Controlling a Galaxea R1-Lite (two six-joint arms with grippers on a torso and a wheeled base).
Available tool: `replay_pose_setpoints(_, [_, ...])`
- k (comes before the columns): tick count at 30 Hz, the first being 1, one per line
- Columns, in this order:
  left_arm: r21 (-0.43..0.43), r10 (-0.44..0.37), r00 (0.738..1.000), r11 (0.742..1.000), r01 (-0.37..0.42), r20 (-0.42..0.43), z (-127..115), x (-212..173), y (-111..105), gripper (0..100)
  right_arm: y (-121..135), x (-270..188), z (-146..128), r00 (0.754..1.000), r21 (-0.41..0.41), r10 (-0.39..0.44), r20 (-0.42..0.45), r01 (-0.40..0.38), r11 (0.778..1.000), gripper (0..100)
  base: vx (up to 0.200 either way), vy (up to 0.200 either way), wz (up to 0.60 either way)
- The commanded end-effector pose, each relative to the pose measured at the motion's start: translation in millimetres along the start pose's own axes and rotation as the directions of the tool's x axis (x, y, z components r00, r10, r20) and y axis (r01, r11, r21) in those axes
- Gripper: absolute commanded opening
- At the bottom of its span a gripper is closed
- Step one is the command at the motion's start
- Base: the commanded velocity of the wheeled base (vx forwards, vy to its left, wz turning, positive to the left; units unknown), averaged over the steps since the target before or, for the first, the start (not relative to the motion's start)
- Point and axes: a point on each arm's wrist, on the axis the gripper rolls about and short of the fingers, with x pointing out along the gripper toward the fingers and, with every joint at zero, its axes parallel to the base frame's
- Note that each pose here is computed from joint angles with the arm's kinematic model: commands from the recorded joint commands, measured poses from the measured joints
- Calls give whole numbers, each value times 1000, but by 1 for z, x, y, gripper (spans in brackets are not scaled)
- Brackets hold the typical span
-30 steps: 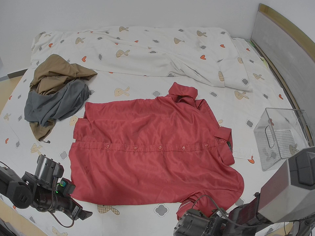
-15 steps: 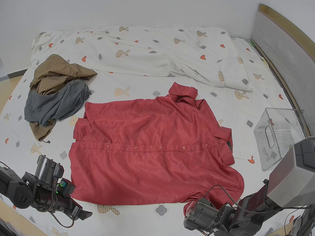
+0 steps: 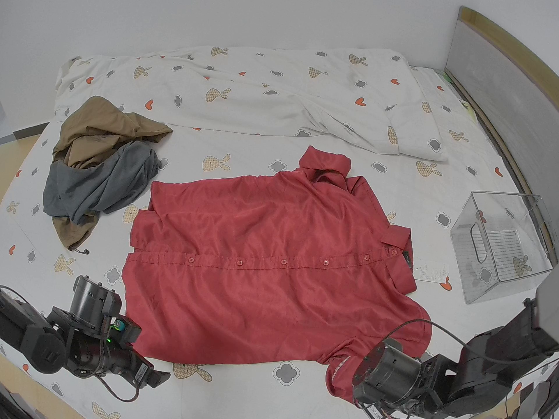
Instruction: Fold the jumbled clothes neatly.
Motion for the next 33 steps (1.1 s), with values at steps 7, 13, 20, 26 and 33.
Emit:
replay_pose_setpoints(7, [105,109,992,989,-102,-63,-1,40,-18,100,-14,-32,5,983,25,172,69,-174,985,0,0,0,0])
replay_pose_setpoints(13, [129,188,978,976,-176,-87,-2,74,-21,100,-15,-31,4,983,29,170,67,-172,985,0,0,0,0])
replay_pose_setpoints(20, [163,304,950,943,-290,-69,-3,105,-20,100,-15,-30,4,983,30,171,66,-173,984,0,0,0,0])
replay_pose_setpoints(26, [177,302,949,942,-284,-89,-11,105,-21,100,-16,-29,3,984,34,169,59,-171,985,0,0,0,0])
replay_pose_setpoints(33, [151,294,956,946,-287,-24,-4,89,-19,100,-17,-29,4,981,39,188,55,-190,981,0,0,0,0])
